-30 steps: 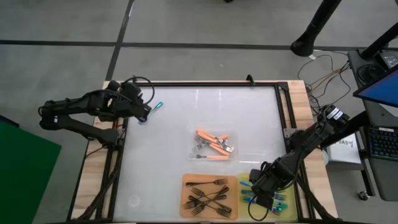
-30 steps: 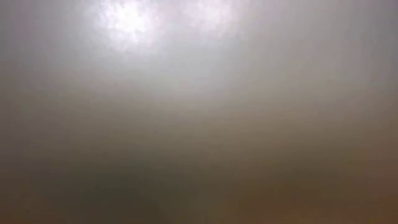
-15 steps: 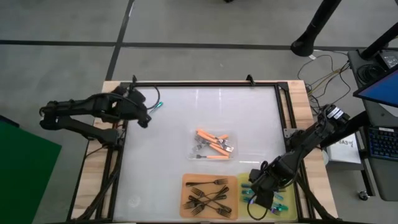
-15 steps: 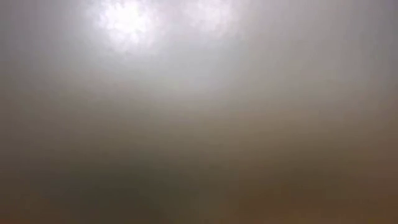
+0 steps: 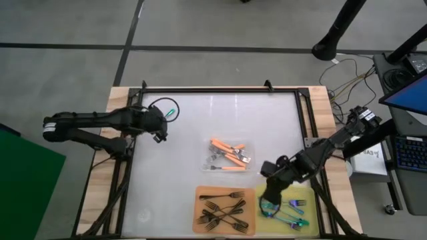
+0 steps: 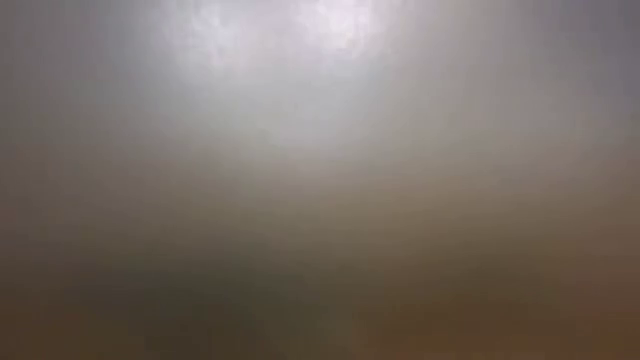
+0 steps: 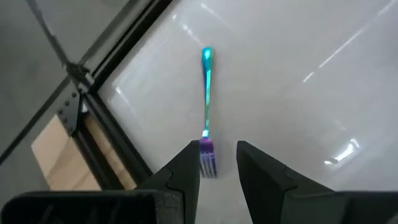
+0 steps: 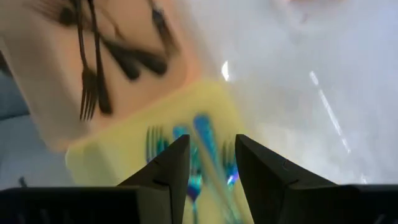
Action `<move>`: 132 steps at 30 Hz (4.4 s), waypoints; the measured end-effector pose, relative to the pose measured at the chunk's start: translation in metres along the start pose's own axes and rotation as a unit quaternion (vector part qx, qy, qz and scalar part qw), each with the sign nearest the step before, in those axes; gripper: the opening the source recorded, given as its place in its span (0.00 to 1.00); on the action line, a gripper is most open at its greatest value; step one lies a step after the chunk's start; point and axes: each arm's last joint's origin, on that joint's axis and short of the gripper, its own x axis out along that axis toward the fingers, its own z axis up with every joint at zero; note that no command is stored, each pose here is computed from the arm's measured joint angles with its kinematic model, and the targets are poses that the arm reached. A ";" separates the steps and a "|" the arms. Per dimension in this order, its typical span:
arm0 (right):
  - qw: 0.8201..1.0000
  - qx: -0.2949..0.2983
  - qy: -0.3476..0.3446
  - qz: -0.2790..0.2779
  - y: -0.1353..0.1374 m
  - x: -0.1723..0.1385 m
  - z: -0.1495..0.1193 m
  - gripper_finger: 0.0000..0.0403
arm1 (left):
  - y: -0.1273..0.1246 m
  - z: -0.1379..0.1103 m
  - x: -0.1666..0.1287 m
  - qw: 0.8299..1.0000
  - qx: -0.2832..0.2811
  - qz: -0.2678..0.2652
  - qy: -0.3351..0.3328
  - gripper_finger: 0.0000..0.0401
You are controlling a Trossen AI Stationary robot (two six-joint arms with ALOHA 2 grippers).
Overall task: Sort silverware by color (type)
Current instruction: Put the blue fork into the yellow bin
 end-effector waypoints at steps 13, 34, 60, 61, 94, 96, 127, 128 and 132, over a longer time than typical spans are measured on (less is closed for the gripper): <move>0.998 -0.014 -0.059 -0.032 -0.027 -0.005 0.044 0.29 | 0.010 -0.015 0.063 0.993 -0.080 0.047 0.071 0.22; 0.997 -0.020 -0.066 -0.037 -0.038 -0.007 0.058 0.31 | -0.011 0.002 0.138 0.981 -0.043 0.025 0.186 0.22; 0.997 -0.021 -0.072 -0.031 -0.037 -0.007 0.059 0.27 | 0.009 0.005 0.156 0.974 -0.066 0.084 0.198 0.22; 0.997 -0.021 -0.072 -0.030 -0.037 -0.007 0.059 0.27 | 0.010 0.005 0.157 0.974 -0.070 0.085 0.199 0.22; 0.997 -0.021 -0.074 -0.028 -0.036 -0.007 0.059 0.23 | 0.022 0.005 0.179 0.963 -0.155 0.070 0.208 0.01; 0.997 -0.020 -0.074 -0.028 -0.036 -0.007 0.059 0.23 | 0.022 0.006 0.176 0.965 -0.155 0.066 0.202 0.01; 0.828 -0.006 -0.544 0.134 -0.028 -0.068 0.157 0.23 | -0.009 0.057 -0.033 0.794 -0.169 -0.507 -0.290 0.00; 0.824 -0.003 -0.549 0.140 -0.031 -0.070 0.160 0.23 | -0.009 0.058 -0.036 0.788 -0.173 -0.509 -0.300 0.00; 0.817 0.026 -0.556 0.149 -0.042 -0.074 0.168 0.25 | -0.016 0.060 -0.044 0.774 -0.188 -0.508 -0.328 0.00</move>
